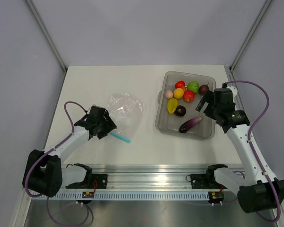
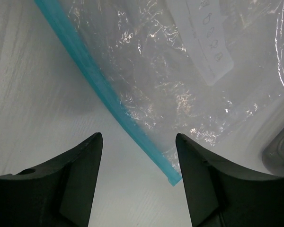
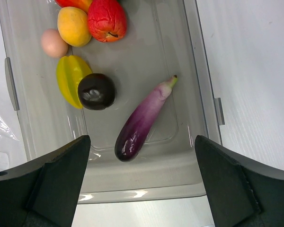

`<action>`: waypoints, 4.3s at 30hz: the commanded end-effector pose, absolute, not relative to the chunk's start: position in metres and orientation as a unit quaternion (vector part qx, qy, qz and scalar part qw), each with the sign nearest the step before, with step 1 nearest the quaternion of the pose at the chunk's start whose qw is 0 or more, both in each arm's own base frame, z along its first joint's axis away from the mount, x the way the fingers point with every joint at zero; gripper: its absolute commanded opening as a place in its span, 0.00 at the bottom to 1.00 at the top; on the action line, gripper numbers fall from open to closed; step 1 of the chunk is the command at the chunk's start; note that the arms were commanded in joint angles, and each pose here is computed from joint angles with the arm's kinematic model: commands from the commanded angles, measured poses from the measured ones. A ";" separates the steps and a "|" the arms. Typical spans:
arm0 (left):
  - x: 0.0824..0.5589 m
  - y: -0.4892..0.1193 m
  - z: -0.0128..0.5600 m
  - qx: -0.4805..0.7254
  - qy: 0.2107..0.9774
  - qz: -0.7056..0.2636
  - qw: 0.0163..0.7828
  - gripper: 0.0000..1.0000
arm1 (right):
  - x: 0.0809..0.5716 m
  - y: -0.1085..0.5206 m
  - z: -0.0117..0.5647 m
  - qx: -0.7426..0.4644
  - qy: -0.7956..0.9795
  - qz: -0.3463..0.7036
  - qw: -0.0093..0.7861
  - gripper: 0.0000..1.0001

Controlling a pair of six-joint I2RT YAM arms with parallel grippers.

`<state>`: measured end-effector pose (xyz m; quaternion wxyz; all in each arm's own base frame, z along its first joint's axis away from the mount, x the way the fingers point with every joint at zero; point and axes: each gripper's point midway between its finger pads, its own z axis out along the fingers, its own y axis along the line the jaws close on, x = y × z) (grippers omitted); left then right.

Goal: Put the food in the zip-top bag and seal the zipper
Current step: Pick up the zipper food storage bag at the center of the board, then open the zipper of the food storage bag.

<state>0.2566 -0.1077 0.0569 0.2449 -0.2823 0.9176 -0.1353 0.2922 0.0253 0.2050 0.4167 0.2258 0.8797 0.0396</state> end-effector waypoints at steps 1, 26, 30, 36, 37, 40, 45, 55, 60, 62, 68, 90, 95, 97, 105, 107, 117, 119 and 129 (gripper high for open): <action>0.272 -0.109 0.058 -0.314 0.894 -0.161 0.276 0.67 | 0.294 0.030 0.217 0.219 0.872 0.057 0.435 1.00; 0.293 -0.117 0.035 -0.286 0.888 -0.198 0.301 0.16 | 0.293 0.050 0.215 0.183 0.885 0.100 0.415 0.99; 0.295 -0.117 0.035 -0.272 0.895 -0.190 0.299 0.00 | 0.291 0.067 0.215 0.129 0.898 0.102 0.408 0.99; 0.295 -0.121 0.048 -0.235 0.907 -0.190 0.292 0.00 | 0.285 0.131 0.219 0.001 0.907 0.096 0.410 0.99; 0.299 -0.123 0.058 -0.228 0.905 -0.196 0.300 0.00 | 0.281 0.150 0.225 -0.029 0.903 0.090 0.419 0.99; 0.293 -0.126 0.076 -0.209 0.910 -0.203 0.295 0.00 | 0.284 0.185 0.227 -0.067 0.899 0.066 0.427 0.99; 0.287 -0.139 0.111 -0.187 0.906 -0.246 0.290 0.00 | 0.271 0.285 0.223 -0.158 0.883 0.095 0.432 1.00; 0.274 -0.158 0.137 -0.183 0.892 -0.309 0.274 0.00 | 0.244 0.402 0.187 -0.247 0.850 0.156 0.437 0.95; 0.270 -0.158 0.148 -0.178 0.890 -0.315 0.279 0.00 | 0.243 0.423 0.168 -0.267 0.847 0.146 0.435 0.92; 0.270 -0.158 0.154 -0.176 0.888 -0.318 0.282 0.00 | 0.239 0.430 0.160 -0.277 0.848 0.147 0.428 0.90; 0.267 -0.163 0.160 -0.178 0.882 -0.336 0.278 0.00 | 0.236 0.440 0.154 -0.265 0.851 0.142 0.431 0.89; 0.270 -0.137 0.249 -0.068 0.864 -0.330 0.374 0.92 | 0.253 0.427 0.195 -0.135 0.865 0.211 0.435 0.00; 0.264 -0.130 0.256 -0.072 0.864 -0.320 0.382 0.75 | 0.258 0.428 0.216 -0.111 0.859 0.243 0.437 0.00; 0.263 -0.129 0.237 -0.098 0.866 -0.323 0.368 0.64 | 0.258 0.427 0.219 -0.105 0.859 0.246 0.437 0.00; 0.265 -0.147 0.196 -0.131 0.853 -0.388 0.324 0.71 | 0.254 0.424 0.226 -0.102 0.857 0.255 0.436 0.00; 0.269 -0.147 0.190 -0.135 0.853 -0.386 0.325 0.66 | 0.254 0.423 0.227 -0.099 0.856 0.258 0.436 0.00; 0.292 -0.141 0.165 -0.148 0.866 -0.353 0.321 0.20 | 0.251 0.423 0.228 -0.101 0.857 0.265 0.430 0.00; 0.297 -0.133 0.162 -0.153 0.880 -0.323 0.314 0.03 | 0.249 0.420 0.227 -0.101 0.858 0.265 0.427 0.00; 0.324 -0.075 0.282 -0.091 0.896 -0.145 0.410 0.00 | 0.248 0.460 0.289 -0.103 0.832 0.360 0.409 0.00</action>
